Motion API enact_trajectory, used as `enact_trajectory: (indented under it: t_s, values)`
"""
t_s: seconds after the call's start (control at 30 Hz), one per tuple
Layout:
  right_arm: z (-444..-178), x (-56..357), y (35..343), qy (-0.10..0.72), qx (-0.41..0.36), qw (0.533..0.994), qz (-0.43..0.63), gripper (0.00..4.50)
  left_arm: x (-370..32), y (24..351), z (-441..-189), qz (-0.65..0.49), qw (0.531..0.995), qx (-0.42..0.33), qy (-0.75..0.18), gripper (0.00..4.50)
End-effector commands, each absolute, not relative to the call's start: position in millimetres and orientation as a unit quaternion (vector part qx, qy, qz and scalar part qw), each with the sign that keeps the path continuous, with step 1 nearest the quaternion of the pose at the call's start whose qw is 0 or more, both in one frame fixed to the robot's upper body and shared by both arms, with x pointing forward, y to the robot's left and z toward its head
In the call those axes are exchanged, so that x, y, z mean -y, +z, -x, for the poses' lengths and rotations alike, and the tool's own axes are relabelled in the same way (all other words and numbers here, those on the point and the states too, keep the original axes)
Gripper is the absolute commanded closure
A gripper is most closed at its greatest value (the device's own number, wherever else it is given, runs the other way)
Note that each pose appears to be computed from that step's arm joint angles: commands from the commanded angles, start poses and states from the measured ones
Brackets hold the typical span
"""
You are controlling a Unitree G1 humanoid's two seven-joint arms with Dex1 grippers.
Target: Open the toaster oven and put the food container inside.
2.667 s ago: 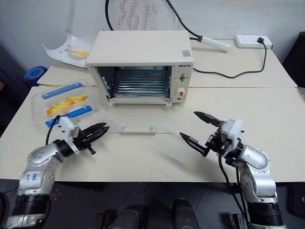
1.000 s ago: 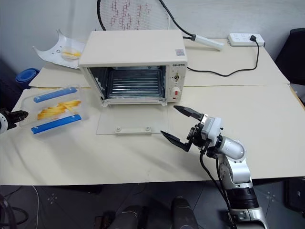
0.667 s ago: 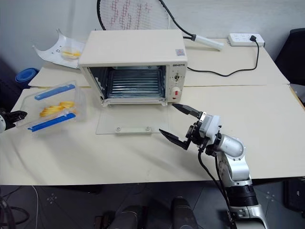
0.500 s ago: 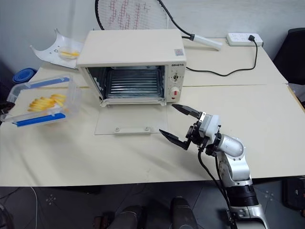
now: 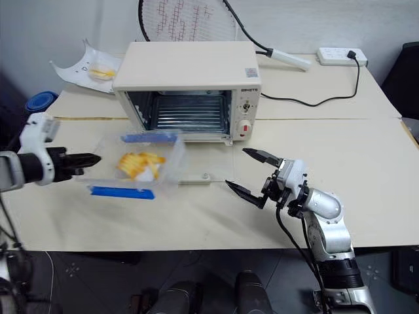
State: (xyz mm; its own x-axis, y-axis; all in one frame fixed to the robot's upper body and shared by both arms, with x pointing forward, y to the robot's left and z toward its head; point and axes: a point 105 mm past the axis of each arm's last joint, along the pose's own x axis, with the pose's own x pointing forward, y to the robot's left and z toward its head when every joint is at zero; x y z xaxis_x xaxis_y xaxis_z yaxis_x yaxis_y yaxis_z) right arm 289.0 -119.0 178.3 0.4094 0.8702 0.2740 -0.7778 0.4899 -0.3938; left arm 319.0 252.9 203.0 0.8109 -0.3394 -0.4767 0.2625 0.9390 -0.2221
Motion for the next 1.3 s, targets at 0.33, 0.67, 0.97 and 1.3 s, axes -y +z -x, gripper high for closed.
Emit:
enact_trajectory:
  t_s: [0.33, 0.67, 0.97, 1.3]
  values:
    - [-276, 121, 191, 0.458, 0.249, 0.846, 0.109, 0.00, -210, 215, -355, 0.072, 0.963, -0.214, -0.148, 3.79]
    - [-262, 122, 196, 0.472, 0.216, 0.849, 0.103, 0.00, -225, 251, -344, 0.069, 0.960, -0.107, -0.248, 2.32]
    - [-249, 91, 143, 0.547, 0.023, 0.830, 0.107, 1.61, -255, 195, -278, -0.133, 0.856, -0.131, -0.483, 3.85]
    - [-280, 47, 121, 0.545, -0.007, 0.831, 0.114, 4.46, -203, 162, -296, -0.099, 0.858, -0.067, -0.499, 4.50]
